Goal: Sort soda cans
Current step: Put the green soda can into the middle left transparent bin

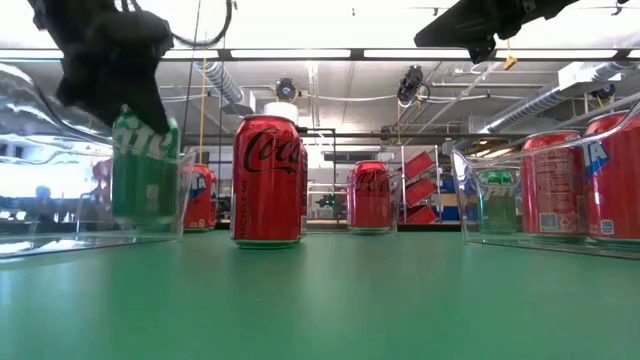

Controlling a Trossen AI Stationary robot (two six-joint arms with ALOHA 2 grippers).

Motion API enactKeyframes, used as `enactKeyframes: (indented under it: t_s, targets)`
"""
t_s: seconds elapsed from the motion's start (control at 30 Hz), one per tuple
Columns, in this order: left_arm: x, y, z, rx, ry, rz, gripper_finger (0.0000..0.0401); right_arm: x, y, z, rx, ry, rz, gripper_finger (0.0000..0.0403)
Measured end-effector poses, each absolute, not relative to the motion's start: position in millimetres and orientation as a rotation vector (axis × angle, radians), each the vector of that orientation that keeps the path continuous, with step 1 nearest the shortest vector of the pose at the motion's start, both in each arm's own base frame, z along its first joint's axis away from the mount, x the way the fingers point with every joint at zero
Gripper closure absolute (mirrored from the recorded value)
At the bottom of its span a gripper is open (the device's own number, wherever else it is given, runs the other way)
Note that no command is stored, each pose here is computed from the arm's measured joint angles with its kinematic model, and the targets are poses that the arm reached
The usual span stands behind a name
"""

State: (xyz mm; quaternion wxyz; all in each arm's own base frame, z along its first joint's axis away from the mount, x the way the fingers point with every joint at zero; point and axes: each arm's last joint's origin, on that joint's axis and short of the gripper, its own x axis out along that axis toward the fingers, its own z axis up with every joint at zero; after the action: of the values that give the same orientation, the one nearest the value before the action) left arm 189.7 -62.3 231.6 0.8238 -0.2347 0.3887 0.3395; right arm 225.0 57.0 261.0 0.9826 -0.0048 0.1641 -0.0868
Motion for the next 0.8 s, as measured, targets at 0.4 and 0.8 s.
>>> enactKeyframes:
  t_s: [0.4, 0.8]
  targets:
    - [198.3, -44.6, 217.1, -0.570, 0.821, 0.721, 0.0113, 224.9, 57.0, 260.8, -0.011, 0.332, -0.175, 0.0403]
    - [207.8, -35.9, 217.7, -0.627, 0.821, 0.656, 0.0019, 224.9, 57.0, 260.8, -0.010, 0.332, -0.175, 0.0403]
